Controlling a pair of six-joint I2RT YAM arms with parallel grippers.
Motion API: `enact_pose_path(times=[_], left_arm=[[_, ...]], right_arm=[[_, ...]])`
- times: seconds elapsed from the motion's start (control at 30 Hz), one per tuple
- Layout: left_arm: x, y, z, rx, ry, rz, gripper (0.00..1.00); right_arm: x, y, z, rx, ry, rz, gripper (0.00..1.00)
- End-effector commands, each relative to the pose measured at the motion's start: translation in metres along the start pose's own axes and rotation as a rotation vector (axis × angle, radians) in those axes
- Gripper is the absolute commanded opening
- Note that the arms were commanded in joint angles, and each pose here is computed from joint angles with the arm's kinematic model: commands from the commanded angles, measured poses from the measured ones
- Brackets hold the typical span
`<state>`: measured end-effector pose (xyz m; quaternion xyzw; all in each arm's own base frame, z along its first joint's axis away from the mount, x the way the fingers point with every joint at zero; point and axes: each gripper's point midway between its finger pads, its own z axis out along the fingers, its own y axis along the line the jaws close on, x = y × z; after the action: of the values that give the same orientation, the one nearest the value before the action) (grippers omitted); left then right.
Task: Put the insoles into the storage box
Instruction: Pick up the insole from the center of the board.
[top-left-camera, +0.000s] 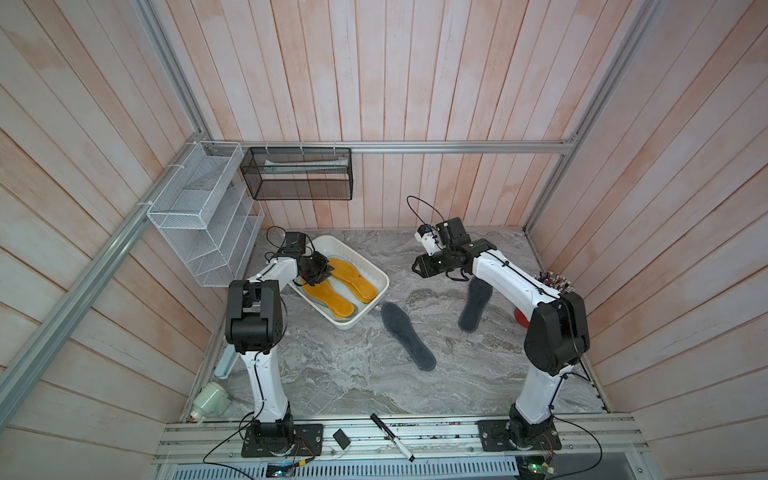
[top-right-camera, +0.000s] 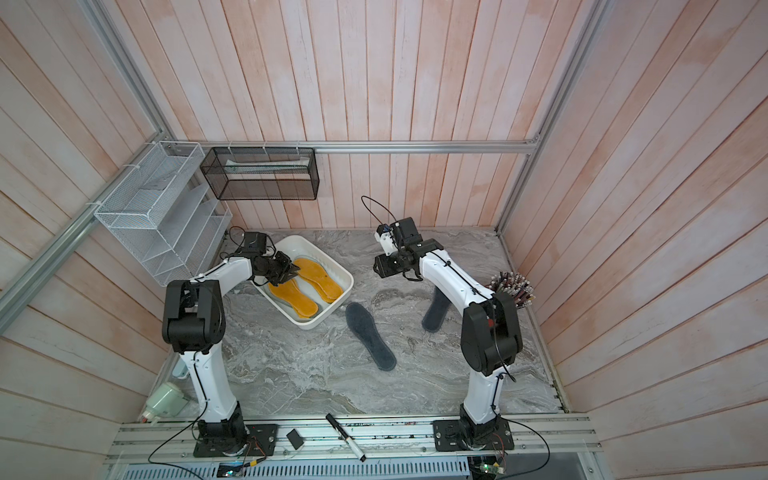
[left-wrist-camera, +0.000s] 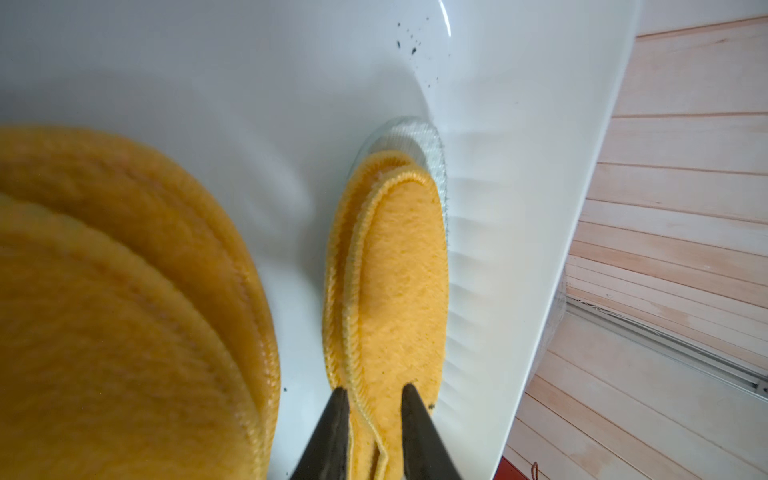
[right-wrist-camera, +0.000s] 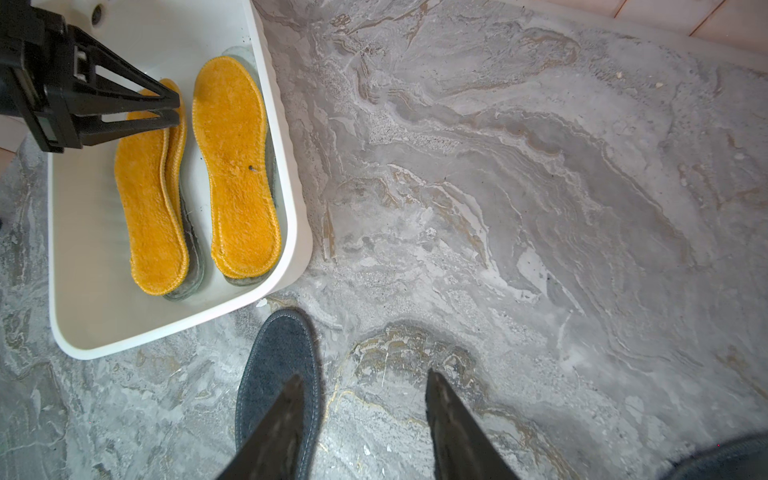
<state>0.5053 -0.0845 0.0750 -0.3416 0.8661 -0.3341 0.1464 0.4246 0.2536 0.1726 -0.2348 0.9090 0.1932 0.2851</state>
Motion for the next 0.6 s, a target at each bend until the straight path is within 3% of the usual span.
enact_pose_path(times=[0.0, 0.1, 0.3, 0.43, 0.57], left_arm=[[-0.006, -0.014, -0.014, 0.015, -0.035, 0.036, 0.24], [-0.006, -0.029, -0.026, 0.057, -0.052, 0.054, 0.24], [0.002, -0.096, -0.074, 0.303, -0.111, 0.133, 0.27], [0.028, -0.127, -0.102, 0.389, -0.153, 0.202, 0.29], [0.066, -0.131, -0.106, 0.429, -0.147, 0.204, 0.33]], right_arm=[[0.001, 0.003, -0.015, -0.006, -0.018, -0.004, 0.51], [0.008, 0.001, -0.017, -0.007, 0.000, 0.004, 0.53], [0.041, 0.000, -0.011, -0.053, 0.109, 0.049, 0.56], [0.075, 0.008, -0.005, -0.098, 0.205, 0.099, 0.58], [0.107, 0.021, 0.002, -0.112, 0.271, 0.130, 0.60]])
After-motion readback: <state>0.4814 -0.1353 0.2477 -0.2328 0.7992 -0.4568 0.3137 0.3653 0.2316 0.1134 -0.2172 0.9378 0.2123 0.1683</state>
